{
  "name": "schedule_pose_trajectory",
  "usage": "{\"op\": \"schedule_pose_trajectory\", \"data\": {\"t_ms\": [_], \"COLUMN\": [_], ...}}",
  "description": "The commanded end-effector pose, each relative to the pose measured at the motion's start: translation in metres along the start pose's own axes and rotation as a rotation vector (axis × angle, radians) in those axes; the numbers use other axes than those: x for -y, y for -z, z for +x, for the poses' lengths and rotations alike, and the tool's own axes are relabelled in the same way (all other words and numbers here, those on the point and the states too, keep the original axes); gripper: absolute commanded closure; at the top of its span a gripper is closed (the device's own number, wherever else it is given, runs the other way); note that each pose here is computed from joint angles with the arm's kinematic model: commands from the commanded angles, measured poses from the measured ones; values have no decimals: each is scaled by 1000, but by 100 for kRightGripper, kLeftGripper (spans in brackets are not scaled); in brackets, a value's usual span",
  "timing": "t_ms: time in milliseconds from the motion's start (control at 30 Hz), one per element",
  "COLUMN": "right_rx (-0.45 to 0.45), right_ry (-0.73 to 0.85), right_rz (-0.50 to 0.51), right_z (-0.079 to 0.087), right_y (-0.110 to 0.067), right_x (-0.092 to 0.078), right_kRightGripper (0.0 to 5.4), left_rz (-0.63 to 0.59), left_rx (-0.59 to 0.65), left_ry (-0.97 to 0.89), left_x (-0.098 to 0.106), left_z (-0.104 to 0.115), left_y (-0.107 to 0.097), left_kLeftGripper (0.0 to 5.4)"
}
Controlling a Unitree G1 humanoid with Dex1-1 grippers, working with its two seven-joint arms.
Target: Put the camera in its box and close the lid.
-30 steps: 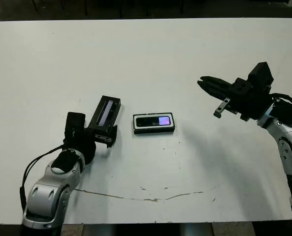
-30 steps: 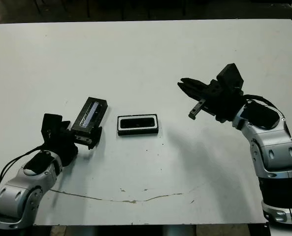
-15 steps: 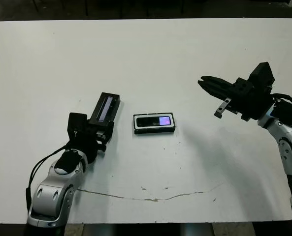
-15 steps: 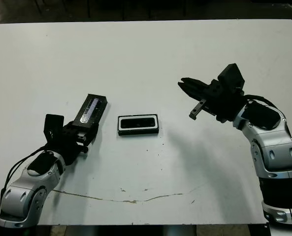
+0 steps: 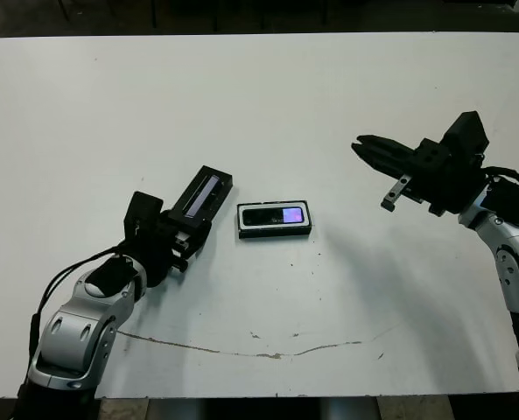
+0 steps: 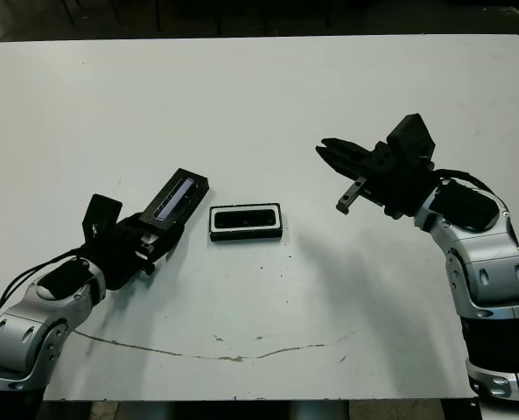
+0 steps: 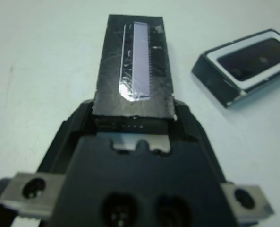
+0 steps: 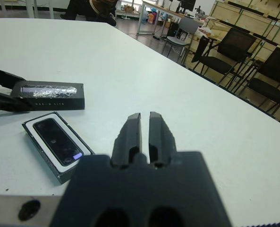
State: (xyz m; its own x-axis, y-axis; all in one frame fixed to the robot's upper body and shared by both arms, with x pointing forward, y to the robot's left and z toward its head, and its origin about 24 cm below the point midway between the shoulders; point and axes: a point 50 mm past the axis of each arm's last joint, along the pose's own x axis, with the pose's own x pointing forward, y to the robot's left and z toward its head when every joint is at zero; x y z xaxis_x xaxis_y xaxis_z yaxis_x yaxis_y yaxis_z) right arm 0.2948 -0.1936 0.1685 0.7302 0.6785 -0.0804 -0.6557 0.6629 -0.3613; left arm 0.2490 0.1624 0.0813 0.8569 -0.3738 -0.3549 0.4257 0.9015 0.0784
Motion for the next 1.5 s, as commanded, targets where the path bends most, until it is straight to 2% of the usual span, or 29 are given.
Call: {"op": "schedule_pose_trajectory", "data": {"t_ms": [33,167,300,500,667,867,1067,1267,1500], "right_rx": [-28,-21,-20,-16,-42,-56,-58,-61,-58], "right_ry": [6,28,36,60,75,78,74,64,56], "right_rz": [16,31,13,17,20,16,17,26,15], "right_z": [-4,-4,-5,-4,-5,-5,-4,-2,-2], "right_y": [6,6,4,2,2,4,5,7,7], "right_x": [0,4,8,13,14,16,15,13,13], "right_kRightGripper": [540,540,540,540,540,540,540,540,540], "left_rz": [34,79,104,185,260,288,231,188,76], "left_rx": [45,147,189,217,139,46,-11,-10,8], "left_ry": [4,51,83,233,399,525,640,702,766], "left_x": [-13,-35,-56,-74,-80,-79,-75,-71,-66], "left_z": [-2,2,7,20,33,47,51,53,54], "left_y": [-10,-34,-57,-76,-74,-62,-55,-52,-44], "left_kLeftGripper": [273,273,273,273,273,274,274,274,274]}}
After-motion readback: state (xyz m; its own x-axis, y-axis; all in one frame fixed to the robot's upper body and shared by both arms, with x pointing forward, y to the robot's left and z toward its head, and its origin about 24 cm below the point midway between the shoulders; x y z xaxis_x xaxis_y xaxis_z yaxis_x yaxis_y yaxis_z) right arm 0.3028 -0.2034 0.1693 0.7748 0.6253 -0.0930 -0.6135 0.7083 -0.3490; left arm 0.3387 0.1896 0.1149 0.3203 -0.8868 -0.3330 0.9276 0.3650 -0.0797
